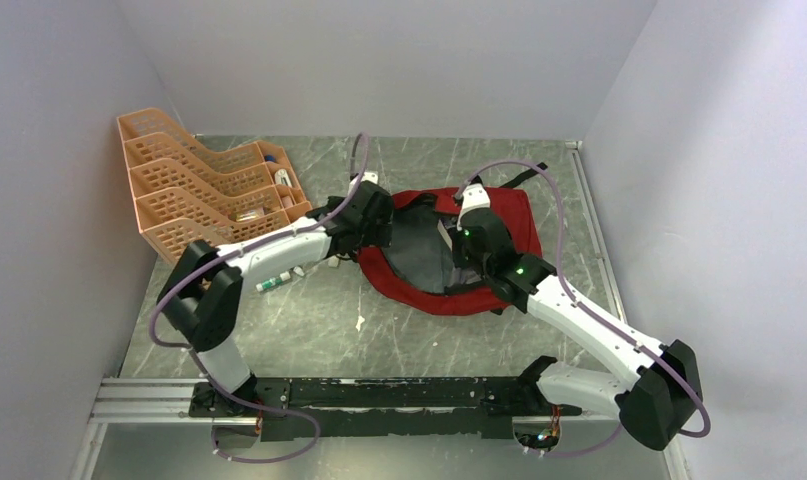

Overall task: Pack the student bag
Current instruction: Adjust the student bag at the center of the board.

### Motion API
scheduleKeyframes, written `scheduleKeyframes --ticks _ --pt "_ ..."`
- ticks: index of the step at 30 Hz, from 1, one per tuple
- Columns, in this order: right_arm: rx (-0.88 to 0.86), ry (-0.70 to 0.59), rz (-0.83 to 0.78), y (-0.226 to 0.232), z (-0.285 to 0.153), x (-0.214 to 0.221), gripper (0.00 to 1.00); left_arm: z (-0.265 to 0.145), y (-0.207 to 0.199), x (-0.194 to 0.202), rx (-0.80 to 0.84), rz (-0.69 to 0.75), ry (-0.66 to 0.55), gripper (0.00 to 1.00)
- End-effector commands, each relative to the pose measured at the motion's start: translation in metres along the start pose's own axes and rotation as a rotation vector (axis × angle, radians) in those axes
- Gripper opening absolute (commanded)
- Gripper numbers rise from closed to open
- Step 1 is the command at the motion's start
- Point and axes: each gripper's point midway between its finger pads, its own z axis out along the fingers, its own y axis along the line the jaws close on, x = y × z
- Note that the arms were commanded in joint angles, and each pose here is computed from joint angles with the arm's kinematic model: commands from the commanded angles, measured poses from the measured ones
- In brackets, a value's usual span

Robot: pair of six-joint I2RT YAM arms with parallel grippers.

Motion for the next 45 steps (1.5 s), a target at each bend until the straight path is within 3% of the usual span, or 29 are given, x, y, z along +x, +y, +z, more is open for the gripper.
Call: scheduleKeyframes --ticks 1,5,16,21,26,30,35,45 --pt "-0.023 -0.007 0.024 0.002 -0.005 0.002 0.00 0.014 0.004 -0.022 -0.068 0.045 -0.032 0.98" --pt "-0.025 -0.013 0.026 0.002 -0.007 0.002 0.00 0.035 0.006 -0.019 -0.088 0.041 0.029 0.96" --pt "0.044 -0.012 0.036 -0.010 -0.007 0.000 0.00 0.058 0.008 0.008 -0.077 0.069 0.088 0.72" --pt "0.073 -0.037 0.052 -0.016 -0.010 -0.003 0.00 0.065 0.002 0.013 -0.003 0.053 0.112 0.46" --pt "0.182 -0.042 0.073 -0.036 -0.016 -0.001 0.00 0.065 0.003 0.022 0.021 0.056 0.136 0.07" --pt "0.237 -0.102 0.090 -0.047 -0.022 -0.012 0.00 0.051 -0.005 0.026 0.104 0.038 0.131 0.05" --pt "0.269 -0.230 0.090 -0.054 -0.029 -0.050 0.00 0.016 -0.038 0.008 0.334 0.004 0.086 0.05" --pt "0.385 -0.449 0.051 -0.066 -0.057 -0.170 0.00 -0.073 -0.097 -0.108 0.603 -0.019 -0.112 0.05"
